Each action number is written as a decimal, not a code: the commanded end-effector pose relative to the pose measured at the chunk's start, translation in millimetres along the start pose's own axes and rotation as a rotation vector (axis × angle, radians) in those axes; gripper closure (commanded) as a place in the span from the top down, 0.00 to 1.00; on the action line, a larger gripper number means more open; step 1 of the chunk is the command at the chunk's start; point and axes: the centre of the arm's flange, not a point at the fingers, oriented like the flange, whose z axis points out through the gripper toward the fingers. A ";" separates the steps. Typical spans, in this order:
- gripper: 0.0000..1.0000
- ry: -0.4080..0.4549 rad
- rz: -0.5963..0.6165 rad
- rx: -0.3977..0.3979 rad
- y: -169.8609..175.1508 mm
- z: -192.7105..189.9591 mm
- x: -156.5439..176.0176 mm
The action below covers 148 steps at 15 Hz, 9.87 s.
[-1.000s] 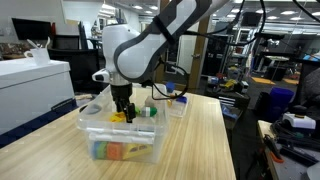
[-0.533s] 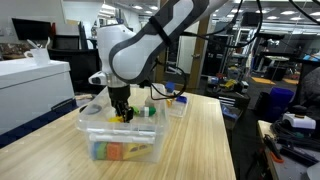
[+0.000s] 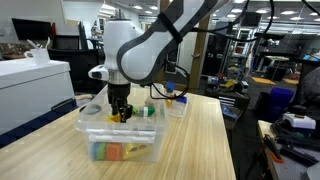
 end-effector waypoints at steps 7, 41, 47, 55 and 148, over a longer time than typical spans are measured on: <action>1.00 0.088 0.078 -0.178 -10.0 -52.5 -33.3; 1.00 0.122 0.679 -0.097 5.0 -90.7 -80.6; 1.00 0.032 0.679 -0.026 16.0 -60.6 -80.6; 1.00 -0.071 0.669 0.058 36.0 -13.9 -69.8; 0.37 0.028 1.529 0.101 30.1 -35.4 -357.3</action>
